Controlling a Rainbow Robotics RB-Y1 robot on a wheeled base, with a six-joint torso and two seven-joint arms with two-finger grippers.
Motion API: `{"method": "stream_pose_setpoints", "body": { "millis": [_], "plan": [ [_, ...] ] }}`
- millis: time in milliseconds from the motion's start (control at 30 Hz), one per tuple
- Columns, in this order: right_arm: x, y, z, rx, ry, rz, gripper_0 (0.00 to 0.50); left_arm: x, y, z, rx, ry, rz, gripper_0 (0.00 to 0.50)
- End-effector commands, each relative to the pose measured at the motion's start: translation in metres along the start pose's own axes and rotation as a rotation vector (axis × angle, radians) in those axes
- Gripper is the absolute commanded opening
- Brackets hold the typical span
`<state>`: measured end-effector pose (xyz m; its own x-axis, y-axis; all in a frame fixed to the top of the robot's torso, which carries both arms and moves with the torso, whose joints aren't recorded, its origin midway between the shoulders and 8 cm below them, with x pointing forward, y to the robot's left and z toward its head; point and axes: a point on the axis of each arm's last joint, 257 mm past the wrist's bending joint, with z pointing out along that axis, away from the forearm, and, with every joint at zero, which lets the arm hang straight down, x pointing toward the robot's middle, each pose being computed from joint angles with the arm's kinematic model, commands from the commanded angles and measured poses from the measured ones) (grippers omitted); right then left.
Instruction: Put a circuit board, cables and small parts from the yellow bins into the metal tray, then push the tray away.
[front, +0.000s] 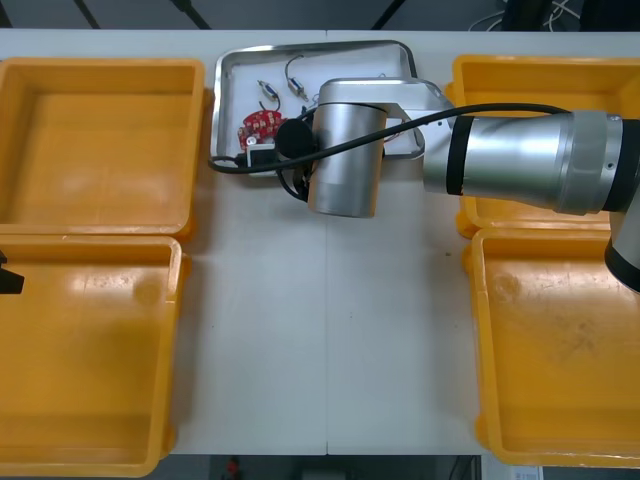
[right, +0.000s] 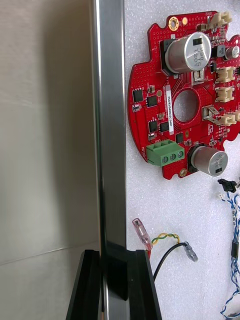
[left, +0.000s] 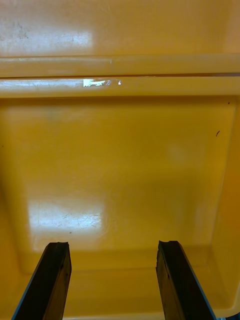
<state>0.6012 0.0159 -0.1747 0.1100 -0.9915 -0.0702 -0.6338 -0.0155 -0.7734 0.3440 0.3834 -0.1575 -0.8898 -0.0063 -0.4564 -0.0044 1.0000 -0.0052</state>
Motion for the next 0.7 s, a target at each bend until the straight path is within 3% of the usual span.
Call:
{"method": "stream_pose_setpoints", "body": {
  "millis": [33, 667, 700],
  "plan": [
    [-0.025, -0.035, -0.008, 0.060, -0.033, -0.061, 0.000, 0.004, 0.002, -0.004, -0.024, 0.019, 0.080, 0.500],
    [-0.019, -0.056, 0.005, 0.083, -0.054, -0.070, 0.000, 0.004, 0.002, -0.004, -0.024, 0.019, 0.080, 0.500],
    [-0.020, -0.056, 0.005, 0.083, -0.056, -0.073, 0.035, 0.004, 0.002, -0.004, -0.024, 0.019, 0.080, 0.500]
  ]
}}
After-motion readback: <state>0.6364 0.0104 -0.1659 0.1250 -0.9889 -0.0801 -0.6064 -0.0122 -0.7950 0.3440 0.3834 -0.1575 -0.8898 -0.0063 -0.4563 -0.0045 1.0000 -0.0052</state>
